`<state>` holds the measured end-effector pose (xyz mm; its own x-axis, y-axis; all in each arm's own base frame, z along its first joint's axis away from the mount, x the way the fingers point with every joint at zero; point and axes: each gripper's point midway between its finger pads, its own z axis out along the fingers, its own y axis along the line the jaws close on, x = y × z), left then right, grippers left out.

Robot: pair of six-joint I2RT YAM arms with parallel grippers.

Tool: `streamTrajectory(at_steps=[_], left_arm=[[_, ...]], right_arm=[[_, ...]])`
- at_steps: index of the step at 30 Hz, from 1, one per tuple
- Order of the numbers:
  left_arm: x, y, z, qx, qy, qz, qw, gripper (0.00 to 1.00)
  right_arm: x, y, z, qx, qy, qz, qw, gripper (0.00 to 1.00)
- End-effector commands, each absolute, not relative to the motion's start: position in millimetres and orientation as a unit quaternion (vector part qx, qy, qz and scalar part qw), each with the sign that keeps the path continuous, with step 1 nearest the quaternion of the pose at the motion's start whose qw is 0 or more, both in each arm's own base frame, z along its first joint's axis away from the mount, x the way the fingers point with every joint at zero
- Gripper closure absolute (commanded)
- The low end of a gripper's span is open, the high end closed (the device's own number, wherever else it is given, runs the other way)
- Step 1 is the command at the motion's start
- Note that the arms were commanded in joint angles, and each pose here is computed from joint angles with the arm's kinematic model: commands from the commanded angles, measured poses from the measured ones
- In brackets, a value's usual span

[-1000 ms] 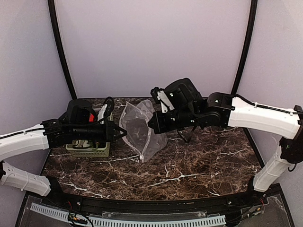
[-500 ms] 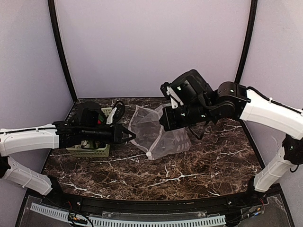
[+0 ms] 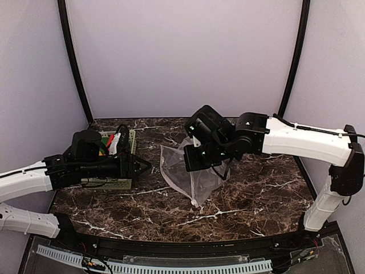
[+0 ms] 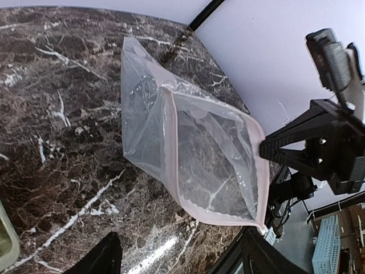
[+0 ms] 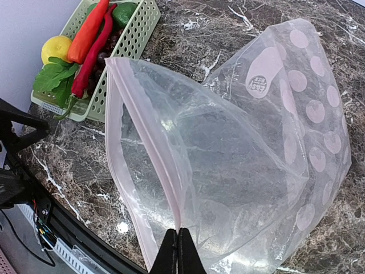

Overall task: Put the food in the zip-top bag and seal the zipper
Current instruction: Pass from the left arm to the right, then pick up the fake fruit from the bin.

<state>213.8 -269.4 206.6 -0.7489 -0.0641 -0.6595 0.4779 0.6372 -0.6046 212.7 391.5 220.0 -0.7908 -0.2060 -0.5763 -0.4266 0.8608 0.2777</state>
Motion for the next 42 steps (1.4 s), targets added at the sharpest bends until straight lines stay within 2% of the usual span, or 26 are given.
streamTrajectory(at_steps=[1, 6, 8, 9, 12, 22, 30, 36, 42], left_arm=[[213, -237, 204, 0.108, 0.862, -0.343, 0.356, 0.22], [210, -212, 197, 0.09, 0.885, -0.297, 0.346, 0.16], [213, -206, 200, 0.086, 0.888, -0.289, 0.348, 0.18], [214, -205, 205, 0.086, 0.886, -0.288, 0.352, 0.24], [222, -196, 213, 0.077, 0.891, -0.274, 0.354, 0.31], [262, -162, 212, 0.055, 0.908, -0.238, 0.341, 0.35], [306, -98, 205, -0.012, 0.918, -0.209, 0.336, 0.36], [325, -36, 188, -0.101, 0.919, -0.165, 0.343, 0.26], [331, -21, 167, -0.143, 0.915, -0.176, 0.333, 0.14]], right_arm=[[222, 400, 222, -0.152, 0.922, 0.216, 0.282, 1.0], [224, 399, 225, -0.149, 0.921, 0.218, 0.288, 1.0], [224, 398, 226, -0.148, 0.92, 0.218, 0.29, 1.0], [224, 397, 227, -0.147, 0.92, 0.219, 0.291, 1.0], [224, 397, 226, -0.147, 0.919, 0.22, 0.292, 1.0], [224, 395, 231, -0.145, 0.915, 0.228, 0.299, 1.0], [225, 395, 235, -0.145, 0.911, 0.236, 0.306, 1.0], [226, 397, 237, -0.148, 0.908, 0.241, 0.309, 1.0], [226, 395, 238, -0.149, 0.907, 0.241, 0.311, 1.0]])
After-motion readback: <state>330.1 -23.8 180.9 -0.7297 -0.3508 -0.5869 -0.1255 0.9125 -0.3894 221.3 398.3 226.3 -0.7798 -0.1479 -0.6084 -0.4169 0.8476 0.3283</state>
